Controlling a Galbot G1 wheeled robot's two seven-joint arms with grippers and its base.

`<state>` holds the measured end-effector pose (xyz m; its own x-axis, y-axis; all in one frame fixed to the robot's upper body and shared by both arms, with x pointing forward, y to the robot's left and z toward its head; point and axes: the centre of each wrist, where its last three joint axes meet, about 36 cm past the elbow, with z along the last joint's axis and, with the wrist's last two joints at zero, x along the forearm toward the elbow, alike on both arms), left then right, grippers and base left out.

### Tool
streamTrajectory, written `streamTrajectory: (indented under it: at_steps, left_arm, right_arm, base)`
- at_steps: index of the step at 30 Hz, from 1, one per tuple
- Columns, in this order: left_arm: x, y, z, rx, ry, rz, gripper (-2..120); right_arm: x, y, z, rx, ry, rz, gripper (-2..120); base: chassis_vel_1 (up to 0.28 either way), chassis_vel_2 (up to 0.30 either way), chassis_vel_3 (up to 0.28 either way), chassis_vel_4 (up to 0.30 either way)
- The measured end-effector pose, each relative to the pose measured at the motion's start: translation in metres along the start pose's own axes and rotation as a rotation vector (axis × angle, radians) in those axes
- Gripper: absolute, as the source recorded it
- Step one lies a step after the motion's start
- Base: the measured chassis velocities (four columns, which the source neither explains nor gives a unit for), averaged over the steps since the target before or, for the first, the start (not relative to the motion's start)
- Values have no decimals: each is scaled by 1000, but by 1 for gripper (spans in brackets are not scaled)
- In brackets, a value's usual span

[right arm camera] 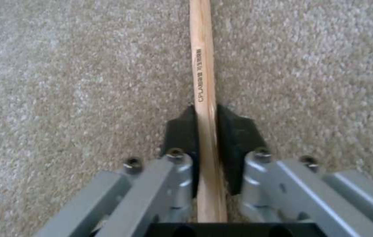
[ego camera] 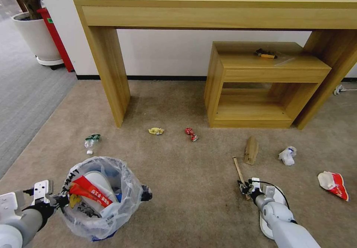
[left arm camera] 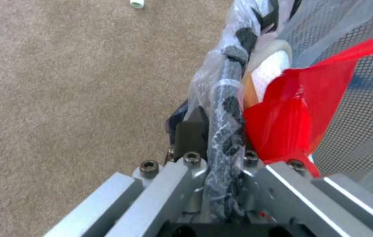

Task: Pick up the trash bin and place the garbage on the floor into it.

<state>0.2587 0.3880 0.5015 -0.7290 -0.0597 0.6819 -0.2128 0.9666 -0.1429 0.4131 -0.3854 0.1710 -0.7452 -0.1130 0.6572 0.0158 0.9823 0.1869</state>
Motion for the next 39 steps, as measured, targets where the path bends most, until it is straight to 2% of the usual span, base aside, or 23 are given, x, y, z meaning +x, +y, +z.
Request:
streamTrajectory:
  at_steps: [1, 2, 4, 17, 26, 28, 29, 31, 32, 34, 35, 36, 38, 39]
  left_arm:
    - [0, 0, 0, 0, 0, 0, 0]
    - [-1, -1, 0, -1, 0, 4, 0]
    - [-2, -3, -1, -4, -2, 8, 0]
    - [-10, -19, -10, -4, -17, 50, 0]
    - [-19, -36, -22, 4, -27, 95, 0]
    - [-22, -41, -28, 0, -27, 110, 0]
    - [-22, -41, -28, 0, -27, 110, 0]
    - [-28, -43, -35, -18, -25, 119, 0]
    - [-28, -43, -35, -18, -25, 119, 0]
    - [-34, -43, -41, -37, -22, 120, 0]
    - [-38, -42, -45, -50, -20, 115, 0]
    - [-38, -42, -45, -50, -20, 115, 0]
    - [-41, -42, -49, -65, -17, 119, 0]
    - [-41, -42, -49, -65, -17, 119, 0]
  right_arm:
    - [0, 0, 0, 0, 0, 0, 12]
    - [0, 0, 1, -2, 1, 2, 6]
    - [1, 0, 2, -3, 1, 10, 0]
    - [18, 2, -4, 18, -40, 29, 0]
    - [54, 19, -59, 100, -214, -25, 0]
    - [71, 30, -86, 140, -282, -76, 0]
    - [71, 30, -86, 140, -282, -76, 0]
    - [89, 49, -122, 190, -361, -159, 0]
    - [89, 49, -122, 190, -361, -159, 0]
    - [98, 68, -148, 228, -412, -233, 0]
    - [103, 89, -167, 259, -448, -305, 0]
    - [103, 89, -167, 259, -448, -305, 0]
    - [107, 115, -188, 289, -481, -396, 0]
    - [107, 115, -188, 289, -481, -396, 0]
  base:
    - [0, 0, 0, 0]
    - [0, 0, 0, 0]
    - [0, 0, 0, 0]
    - [0, 0, 0, 0]
    - [0, 0, 0, 0]
    - [0, 0, 0, 0]
    - [0, 0, 0, 0]
    - [0, 0, 0, 0]
    - [0, 0, 0, 0]
    - [0, 0, 0, 0]
    - [0, 0, 0, 0]
    - [0, 0, 0, 0]
    - [0, 0, 0, 0]
    - [0, 0, 0, 0]
